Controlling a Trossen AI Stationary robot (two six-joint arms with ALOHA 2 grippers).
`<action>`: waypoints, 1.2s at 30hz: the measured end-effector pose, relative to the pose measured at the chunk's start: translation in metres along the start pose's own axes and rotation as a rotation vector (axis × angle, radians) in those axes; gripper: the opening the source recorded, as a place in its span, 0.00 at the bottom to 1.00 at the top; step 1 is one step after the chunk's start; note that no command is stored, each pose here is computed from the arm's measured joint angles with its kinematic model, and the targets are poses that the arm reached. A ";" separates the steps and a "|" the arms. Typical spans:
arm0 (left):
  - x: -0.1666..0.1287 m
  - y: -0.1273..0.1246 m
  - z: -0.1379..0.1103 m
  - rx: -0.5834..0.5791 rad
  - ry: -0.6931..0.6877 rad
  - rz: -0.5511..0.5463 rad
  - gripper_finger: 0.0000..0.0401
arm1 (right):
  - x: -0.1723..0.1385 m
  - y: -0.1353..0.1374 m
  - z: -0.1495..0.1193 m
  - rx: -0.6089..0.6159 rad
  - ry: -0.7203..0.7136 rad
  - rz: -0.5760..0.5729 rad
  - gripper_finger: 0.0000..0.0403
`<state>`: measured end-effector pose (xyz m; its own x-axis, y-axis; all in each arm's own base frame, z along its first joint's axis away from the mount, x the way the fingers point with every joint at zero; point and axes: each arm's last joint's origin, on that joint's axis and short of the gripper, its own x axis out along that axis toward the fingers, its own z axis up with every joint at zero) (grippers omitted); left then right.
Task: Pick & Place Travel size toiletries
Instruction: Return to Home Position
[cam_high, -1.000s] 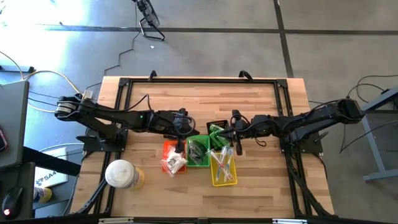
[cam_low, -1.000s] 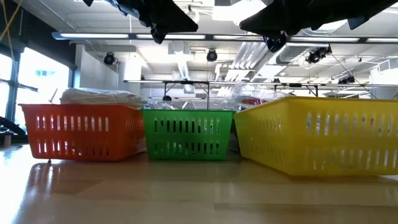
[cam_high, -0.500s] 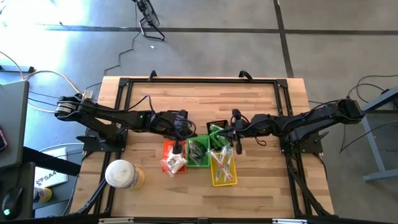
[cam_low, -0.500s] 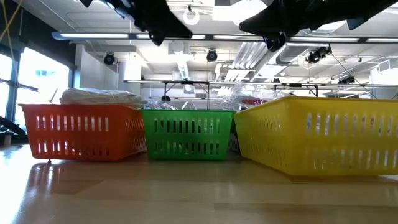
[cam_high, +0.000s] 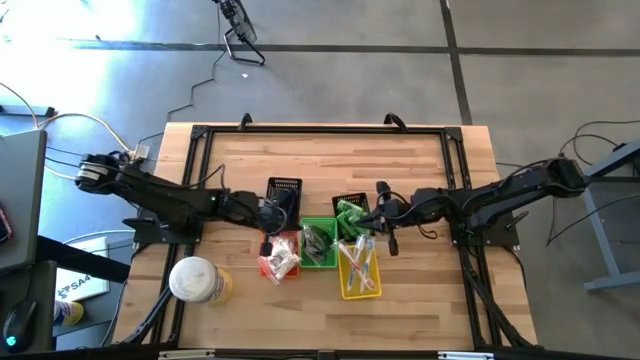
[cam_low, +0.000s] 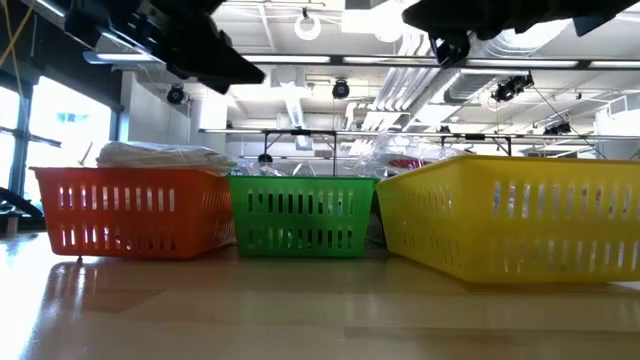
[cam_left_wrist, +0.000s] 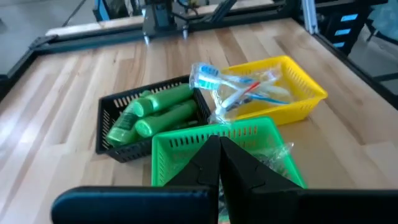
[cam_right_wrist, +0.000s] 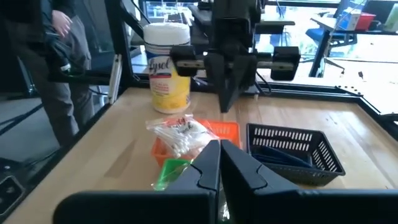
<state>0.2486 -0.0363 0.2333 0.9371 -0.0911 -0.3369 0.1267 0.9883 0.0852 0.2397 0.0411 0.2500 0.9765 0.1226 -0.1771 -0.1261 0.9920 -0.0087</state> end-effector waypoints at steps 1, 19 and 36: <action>-0.004 0.000 -0.001 0.003 -0.008 -0.001 0.01 | -0.003 0.001 0.001 0.000 0.001 0.004 0.01; -0.076 0.000 -0.044 0.024 -0.106 0.000 0.01 | -0.046 0.017 0.024 -0.006 -0.075 0.046 0.01; -0.127 0.002 -0.055 0.020 -0.174 0.007 0.01 | -0.062 0.026 0.033 -0.004 -0.135 0.102 0.01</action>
<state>0.1122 -0.0158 0.2250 0.9798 -0.1059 -0.1694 0.1251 0.9864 0.1065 0.1820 0.0600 0.2931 0.9731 0.2262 -0.0433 -0.2265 0.9740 -0.0014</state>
